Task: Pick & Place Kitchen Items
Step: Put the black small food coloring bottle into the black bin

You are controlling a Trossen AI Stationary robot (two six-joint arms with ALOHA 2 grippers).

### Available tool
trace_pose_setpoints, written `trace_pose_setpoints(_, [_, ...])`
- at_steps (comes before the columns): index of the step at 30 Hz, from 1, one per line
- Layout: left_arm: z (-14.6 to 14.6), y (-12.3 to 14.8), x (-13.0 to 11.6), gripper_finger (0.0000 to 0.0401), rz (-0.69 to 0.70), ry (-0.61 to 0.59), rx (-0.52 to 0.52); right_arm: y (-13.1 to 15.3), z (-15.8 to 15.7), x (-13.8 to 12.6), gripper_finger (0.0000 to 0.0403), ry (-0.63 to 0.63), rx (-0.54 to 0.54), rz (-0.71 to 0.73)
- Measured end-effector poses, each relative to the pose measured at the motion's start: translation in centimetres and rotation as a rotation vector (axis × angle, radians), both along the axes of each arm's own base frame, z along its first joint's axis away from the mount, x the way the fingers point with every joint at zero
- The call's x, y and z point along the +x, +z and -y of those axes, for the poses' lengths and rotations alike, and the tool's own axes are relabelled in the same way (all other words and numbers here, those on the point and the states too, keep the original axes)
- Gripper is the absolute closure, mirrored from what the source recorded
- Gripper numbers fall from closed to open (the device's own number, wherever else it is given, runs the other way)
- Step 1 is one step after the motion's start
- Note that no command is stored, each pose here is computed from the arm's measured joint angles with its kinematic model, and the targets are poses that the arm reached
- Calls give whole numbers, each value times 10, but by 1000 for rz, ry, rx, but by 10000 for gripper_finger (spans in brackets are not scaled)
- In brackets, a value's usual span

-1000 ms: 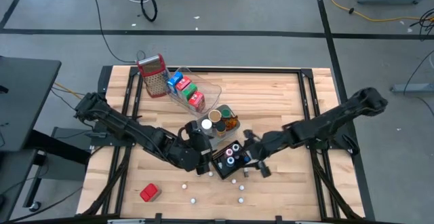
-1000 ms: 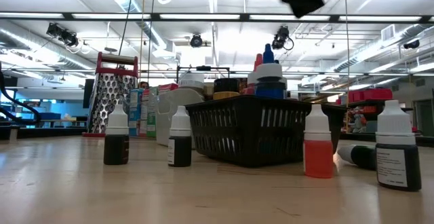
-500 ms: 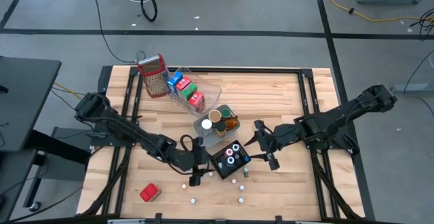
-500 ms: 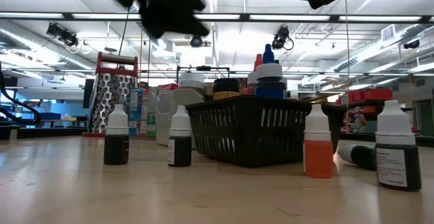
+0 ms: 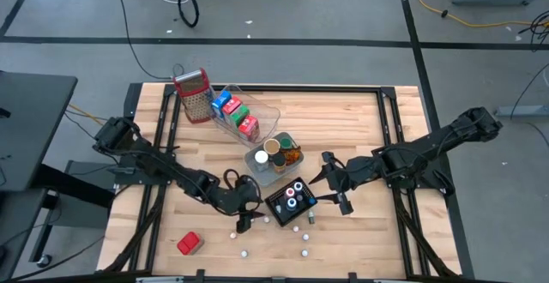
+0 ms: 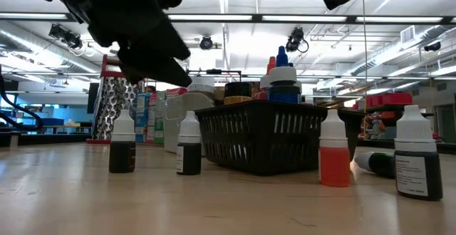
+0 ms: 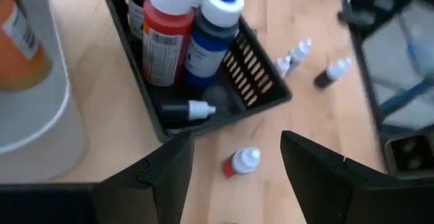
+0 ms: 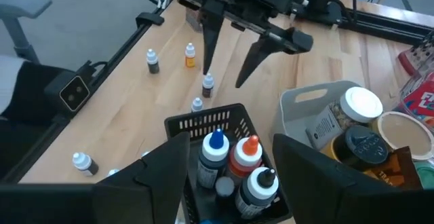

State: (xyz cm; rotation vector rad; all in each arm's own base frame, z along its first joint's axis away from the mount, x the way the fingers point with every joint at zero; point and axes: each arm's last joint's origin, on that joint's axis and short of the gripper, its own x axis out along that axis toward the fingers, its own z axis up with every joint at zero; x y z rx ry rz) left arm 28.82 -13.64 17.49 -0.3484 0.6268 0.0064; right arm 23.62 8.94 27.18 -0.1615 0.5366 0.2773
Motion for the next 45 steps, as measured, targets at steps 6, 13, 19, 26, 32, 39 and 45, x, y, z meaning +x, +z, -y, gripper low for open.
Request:
trace_pose_setpoints(6, [9,-2,-5,172,-9,-245,163,0,0,0,179,-21,31,-14])
trace_pose_setpoints(13, [16,-6,-14,172,-44,-182,192,-1,0,0,179,-14,17,-17])
trace_pose_setpoints(19, [28,-9,-18,172,-28,-176,225,-1,0,0,179,-13,16,-16])
trace_pose_setpoints(26, [35,-26,-18,172,-86,-197,194,-2,0,0,179,-13,14,-20])
trace_pose_setpoints(32, [33,-41,-18,172,-152,-190,206,-3,0,1,179,-13,12,-25])
trace_pose_setpoints(39, [31,-48,-13,174,-179,-168,159,-4,0,1,179,-12,9,-26])
trace_pose_setpoints(45, [30,-48,-12,204,-178,-169,152,-4,0,1,179,-12,10,-25])
